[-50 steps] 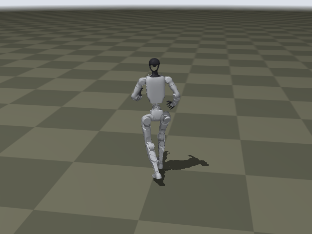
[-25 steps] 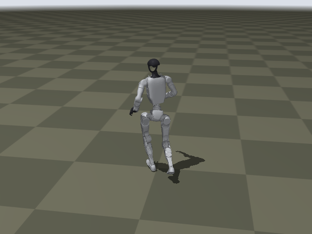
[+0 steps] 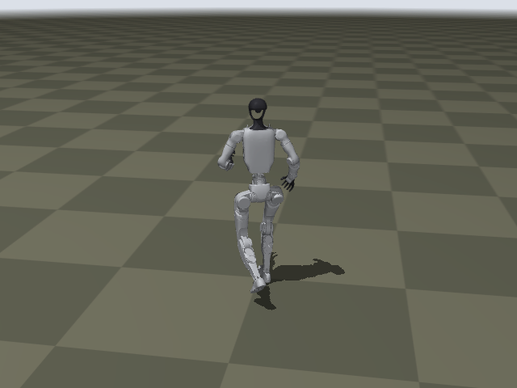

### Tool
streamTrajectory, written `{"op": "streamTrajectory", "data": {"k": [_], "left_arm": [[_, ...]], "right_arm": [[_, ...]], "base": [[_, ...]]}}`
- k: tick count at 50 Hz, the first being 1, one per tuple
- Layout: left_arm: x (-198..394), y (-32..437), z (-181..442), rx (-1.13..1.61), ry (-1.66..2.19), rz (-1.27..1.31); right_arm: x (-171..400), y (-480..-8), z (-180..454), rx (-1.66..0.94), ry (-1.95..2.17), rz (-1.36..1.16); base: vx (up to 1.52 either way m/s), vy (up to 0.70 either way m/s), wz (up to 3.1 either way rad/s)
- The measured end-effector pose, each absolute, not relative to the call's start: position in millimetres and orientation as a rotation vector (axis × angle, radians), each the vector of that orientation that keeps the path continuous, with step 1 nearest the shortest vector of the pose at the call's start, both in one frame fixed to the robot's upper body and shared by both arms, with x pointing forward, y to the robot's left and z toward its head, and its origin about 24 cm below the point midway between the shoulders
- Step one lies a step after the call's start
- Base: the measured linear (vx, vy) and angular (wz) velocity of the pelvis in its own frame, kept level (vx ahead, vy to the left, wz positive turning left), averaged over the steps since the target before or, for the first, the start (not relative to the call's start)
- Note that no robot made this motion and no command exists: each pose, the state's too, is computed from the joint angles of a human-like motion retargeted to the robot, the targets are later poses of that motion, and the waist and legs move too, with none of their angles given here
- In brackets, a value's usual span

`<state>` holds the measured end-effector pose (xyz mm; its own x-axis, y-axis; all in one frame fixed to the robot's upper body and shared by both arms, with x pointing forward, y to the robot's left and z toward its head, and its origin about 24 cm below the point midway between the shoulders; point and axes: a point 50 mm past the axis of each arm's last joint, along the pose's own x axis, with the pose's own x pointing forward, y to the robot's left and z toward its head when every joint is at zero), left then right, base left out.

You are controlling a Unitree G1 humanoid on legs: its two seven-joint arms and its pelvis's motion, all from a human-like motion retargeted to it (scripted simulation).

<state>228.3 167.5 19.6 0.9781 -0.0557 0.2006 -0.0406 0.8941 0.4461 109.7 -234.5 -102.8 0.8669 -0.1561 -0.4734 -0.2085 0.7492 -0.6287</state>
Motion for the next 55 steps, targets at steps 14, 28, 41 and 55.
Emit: {"op": "streamTrajectory", "data": {"k": [14, 28, 41, 55], "left_arm": [[114, 226, -70, 0.672, 0.368, -0.029], [90, 233, -83, 0.68, 0.479, 0.021], [199, 189, -33, 0.522, 0.095, 0.022], [161, 206, -79, 0.638, 0.389, -0.051]], "right_arm": [[236, -161, -3, -0.571, -0.113, 0.055], [192, -155, -51, -0.62, 0.115, 0.215], [95, -240, -133, -0.84, 0.757, 0.14], [144, -235, -120, -0.874, 0.638, 0.08]], "base": [[-0.01, -0.01, -0.07], [-0.01, 0.07, 0.22], [0.02, -0.03, 0.24], [0.0, -0.03, 0.06]]}}
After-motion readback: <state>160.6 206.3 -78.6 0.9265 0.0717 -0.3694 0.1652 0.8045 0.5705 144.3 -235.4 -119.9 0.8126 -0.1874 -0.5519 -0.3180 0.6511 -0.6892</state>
